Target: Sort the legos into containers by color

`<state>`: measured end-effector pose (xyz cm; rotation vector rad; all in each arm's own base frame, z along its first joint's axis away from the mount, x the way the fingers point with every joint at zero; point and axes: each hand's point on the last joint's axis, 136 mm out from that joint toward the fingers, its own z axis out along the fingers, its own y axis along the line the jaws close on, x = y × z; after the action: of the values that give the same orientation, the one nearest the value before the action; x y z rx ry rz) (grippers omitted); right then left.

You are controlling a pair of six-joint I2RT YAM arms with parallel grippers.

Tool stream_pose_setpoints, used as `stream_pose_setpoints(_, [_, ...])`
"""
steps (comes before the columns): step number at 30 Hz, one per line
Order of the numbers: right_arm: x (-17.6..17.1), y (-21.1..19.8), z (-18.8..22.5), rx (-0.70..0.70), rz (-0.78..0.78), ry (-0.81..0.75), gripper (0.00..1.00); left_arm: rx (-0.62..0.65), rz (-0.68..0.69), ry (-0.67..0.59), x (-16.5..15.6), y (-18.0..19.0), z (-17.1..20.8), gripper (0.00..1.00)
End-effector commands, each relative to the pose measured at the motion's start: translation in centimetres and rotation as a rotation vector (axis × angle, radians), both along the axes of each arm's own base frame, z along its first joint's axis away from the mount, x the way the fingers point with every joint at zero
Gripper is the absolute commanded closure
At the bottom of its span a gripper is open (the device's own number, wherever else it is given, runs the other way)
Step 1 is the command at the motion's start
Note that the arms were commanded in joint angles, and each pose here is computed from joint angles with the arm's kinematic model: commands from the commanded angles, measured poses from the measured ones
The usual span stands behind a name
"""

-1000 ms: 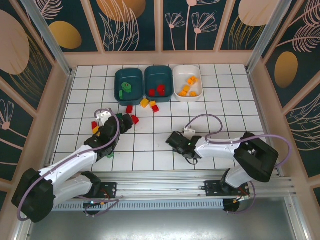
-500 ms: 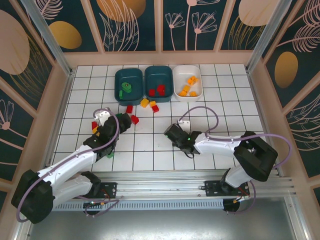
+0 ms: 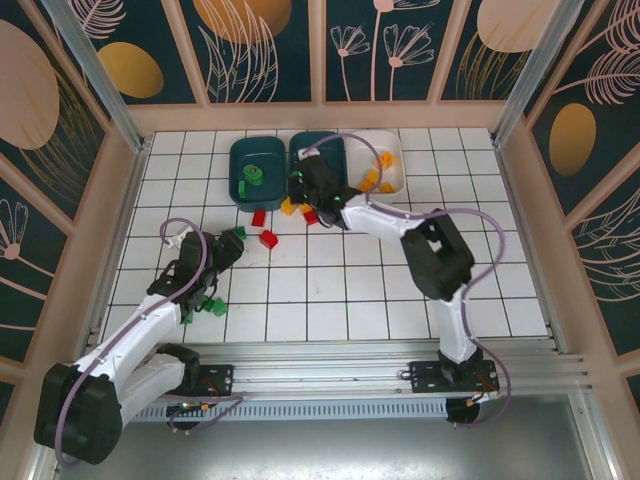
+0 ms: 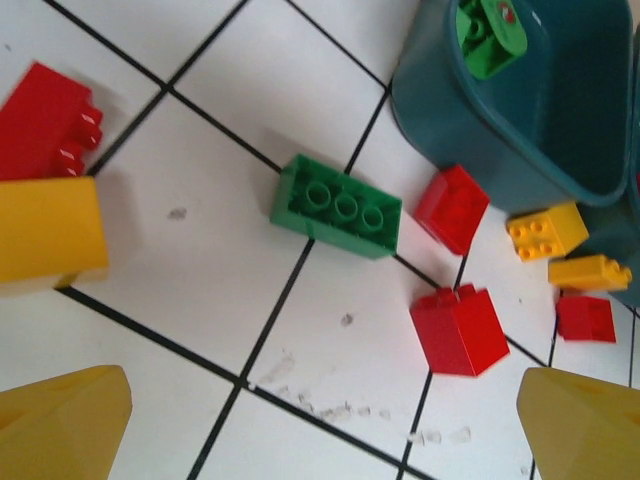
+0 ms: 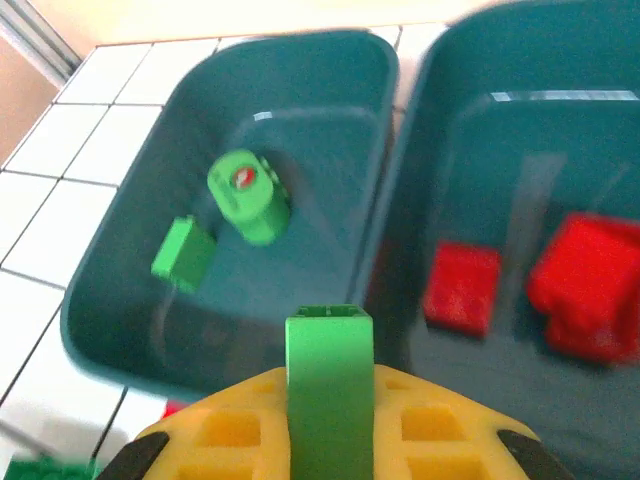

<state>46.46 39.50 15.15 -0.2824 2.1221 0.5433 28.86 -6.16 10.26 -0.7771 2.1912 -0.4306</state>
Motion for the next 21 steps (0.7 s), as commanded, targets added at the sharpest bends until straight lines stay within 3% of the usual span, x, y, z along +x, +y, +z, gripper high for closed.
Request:
stream_pose_setpoints(1, [1.2,3.0,-0.4,-0.024,0.112,-0.011,0.92,-0.053,-0.037,0.041,-1.1,-0.8,-0.2,0.02])
stream_pose_setpoints(8, [4.4,5.8,-2.3,-0.051,0.134,0.033,0.84,-0.077,-0.048,0.045,-1.1,-1.2,-0.5,0.01])
stream_pose_setpoints(13, [5.2,7.0,-0.9,-0.041,0.138,0.024,0.57,-0.064,-0.033,0.068,-0.7,-1.1,-0.5,0.01])
stream_pose_setpoints(21, [3.3,5.5,3.4,-0.034,0.122,-0.023,0.53,-0.025,0.237,0.167,-3.0,3.0,0.3,0.01])
